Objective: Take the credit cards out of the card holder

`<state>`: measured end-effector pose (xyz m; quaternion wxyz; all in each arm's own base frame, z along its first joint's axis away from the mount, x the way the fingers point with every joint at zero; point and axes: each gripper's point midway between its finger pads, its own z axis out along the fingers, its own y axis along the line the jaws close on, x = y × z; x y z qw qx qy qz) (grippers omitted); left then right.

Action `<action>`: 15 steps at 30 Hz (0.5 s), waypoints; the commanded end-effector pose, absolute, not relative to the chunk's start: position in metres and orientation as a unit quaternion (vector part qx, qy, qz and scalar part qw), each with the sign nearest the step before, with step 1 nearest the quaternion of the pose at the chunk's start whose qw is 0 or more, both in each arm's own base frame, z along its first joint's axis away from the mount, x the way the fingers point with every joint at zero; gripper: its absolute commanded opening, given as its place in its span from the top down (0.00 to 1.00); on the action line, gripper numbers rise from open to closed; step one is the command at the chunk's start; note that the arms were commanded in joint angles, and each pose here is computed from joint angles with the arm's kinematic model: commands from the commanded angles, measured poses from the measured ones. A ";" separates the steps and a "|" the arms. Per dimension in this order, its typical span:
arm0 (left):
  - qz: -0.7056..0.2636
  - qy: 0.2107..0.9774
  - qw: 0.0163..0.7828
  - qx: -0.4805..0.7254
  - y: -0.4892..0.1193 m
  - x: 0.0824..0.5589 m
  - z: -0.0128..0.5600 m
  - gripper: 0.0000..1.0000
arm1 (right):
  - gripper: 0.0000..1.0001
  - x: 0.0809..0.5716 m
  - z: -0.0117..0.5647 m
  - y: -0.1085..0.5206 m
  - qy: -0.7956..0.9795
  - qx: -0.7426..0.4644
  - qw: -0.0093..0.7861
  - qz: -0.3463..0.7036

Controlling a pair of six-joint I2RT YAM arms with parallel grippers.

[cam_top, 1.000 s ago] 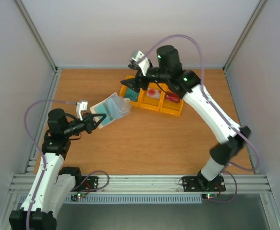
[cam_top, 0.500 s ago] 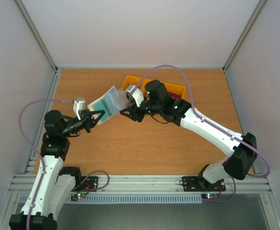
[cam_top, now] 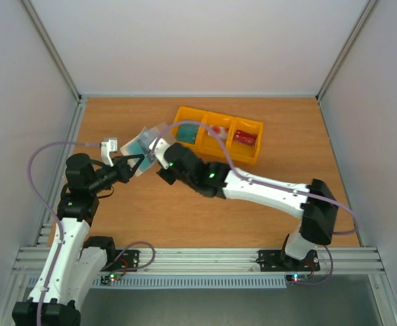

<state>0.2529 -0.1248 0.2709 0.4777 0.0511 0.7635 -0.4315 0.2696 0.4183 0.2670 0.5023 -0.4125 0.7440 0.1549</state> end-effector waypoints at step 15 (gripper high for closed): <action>-0.439 0.762 0.472 0.057 -0.128 0.250 0.276 1.00 | 0.26 0.189 0.280 0.384 0.629 -0.569 0.475 0.233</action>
